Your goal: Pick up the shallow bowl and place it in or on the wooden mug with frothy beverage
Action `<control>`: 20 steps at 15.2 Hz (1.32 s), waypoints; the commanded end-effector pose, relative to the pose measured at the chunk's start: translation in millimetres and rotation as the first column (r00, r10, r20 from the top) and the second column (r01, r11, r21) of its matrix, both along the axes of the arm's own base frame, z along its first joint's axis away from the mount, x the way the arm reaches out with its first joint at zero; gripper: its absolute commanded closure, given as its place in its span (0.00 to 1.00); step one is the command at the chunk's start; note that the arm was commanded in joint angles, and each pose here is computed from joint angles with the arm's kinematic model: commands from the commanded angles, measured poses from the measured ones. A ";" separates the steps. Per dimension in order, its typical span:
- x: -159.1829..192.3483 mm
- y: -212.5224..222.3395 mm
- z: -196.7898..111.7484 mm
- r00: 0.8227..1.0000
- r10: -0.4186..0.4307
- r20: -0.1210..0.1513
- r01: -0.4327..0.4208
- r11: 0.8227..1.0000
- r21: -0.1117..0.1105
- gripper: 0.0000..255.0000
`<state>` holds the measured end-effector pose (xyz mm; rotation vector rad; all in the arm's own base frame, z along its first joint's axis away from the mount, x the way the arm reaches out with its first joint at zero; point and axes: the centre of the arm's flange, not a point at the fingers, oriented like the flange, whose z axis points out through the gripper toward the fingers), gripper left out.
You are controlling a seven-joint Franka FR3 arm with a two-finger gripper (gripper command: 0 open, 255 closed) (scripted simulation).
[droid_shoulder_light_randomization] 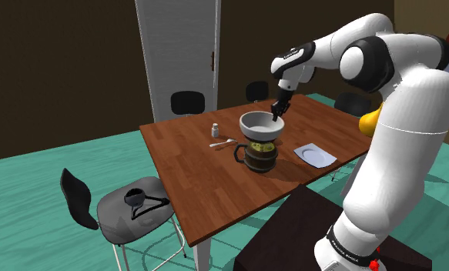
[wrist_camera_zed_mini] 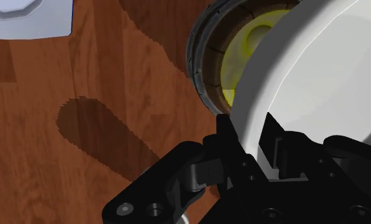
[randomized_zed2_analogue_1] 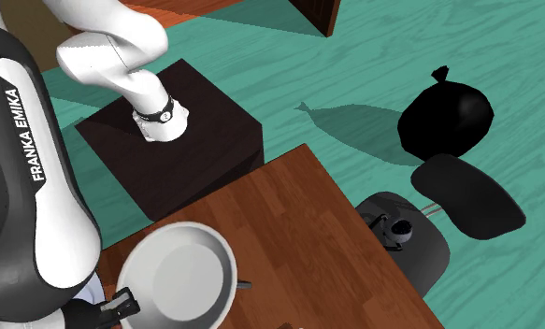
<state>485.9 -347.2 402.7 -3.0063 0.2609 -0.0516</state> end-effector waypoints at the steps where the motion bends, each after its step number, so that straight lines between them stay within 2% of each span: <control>1: 0.4 -0.3 -8.9 1.000 0.000 0.002 0.000 1.000 -0.001 1.00; 10: 0.4 -0.3 -56.4 1.000 0.000 0.002 0.000 1.000 -0.001 1.00; 18: 0.4 -0.3 -58.6 1.000 0.000 0.002 0.000 1.000 -0.001 1.00; 19: 0.5 -0.3 -58.6 1.000 0.000 0.002 0.000 1.000 -0.001 0.00; 20: 0.4 -0.3 -58.7 1.000 0.000 0.002 0.000 1.000 -0.001 0.00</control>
